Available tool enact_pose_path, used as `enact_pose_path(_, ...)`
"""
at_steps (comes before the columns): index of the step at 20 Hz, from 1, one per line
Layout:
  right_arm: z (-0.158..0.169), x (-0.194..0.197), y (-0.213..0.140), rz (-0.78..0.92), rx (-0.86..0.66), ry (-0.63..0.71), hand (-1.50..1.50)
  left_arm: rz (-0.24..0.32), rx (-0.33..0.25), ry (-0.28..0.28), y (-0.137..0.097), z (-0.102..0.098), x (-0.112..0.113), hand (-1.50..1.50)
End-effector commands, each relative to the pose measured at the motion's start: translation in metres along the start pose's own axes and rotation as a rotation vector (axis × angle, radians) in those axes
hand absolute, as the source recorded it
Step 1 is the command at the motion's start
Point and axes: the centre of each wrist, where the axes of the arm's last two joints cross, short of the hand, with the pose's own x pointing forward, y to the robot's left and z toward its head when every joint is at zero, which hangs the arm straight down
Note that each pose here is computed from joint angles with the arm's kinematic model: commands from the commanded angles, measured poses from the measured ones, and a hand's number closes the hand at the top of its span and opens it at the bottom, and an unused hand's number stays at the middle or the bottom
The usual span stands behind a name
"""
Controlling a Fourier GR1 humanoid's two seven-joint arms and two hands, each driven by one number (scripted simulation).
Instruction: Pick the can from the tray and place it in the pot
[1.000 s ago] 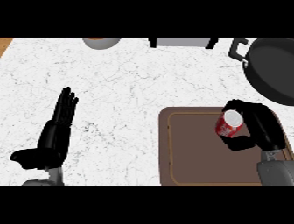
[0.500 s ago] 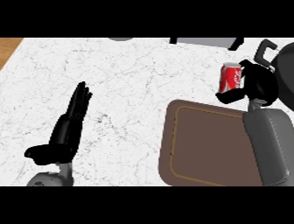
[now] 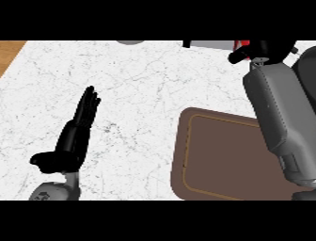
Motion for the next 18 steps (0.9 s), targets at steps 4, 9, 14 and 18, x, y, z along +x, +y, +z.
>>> enact_pose_path(4, -0.013, 0.035, -0.015, 0.067, -0.171, 0.135, 1.5, 0.011, 0.037, 0.002, -0.003, -0.003, -0.002, 0.0)
enact_pose_path(9, -0.034, 0.022, -0.014, 0.095, -0.197, 0.238, 1.5, -0.003, 0.049, -0.001, 0.006, 0.0, 0.0, 0.0)
enact_pose_path(14, -0.047, 0.021, -0.024, 0.102, -0.218, 0.301, 1.5, -0.003, 0.06, 0.019, 0.013, 0.0, -0.004, 0.0)
enact_pose_path(18, -0.063, -0.014, -0.012, 0.097, -0.23, 0.328, 1.5, -0.016, 0.078, 0.021, 0.019, 0.007, -0.008, 0.0)
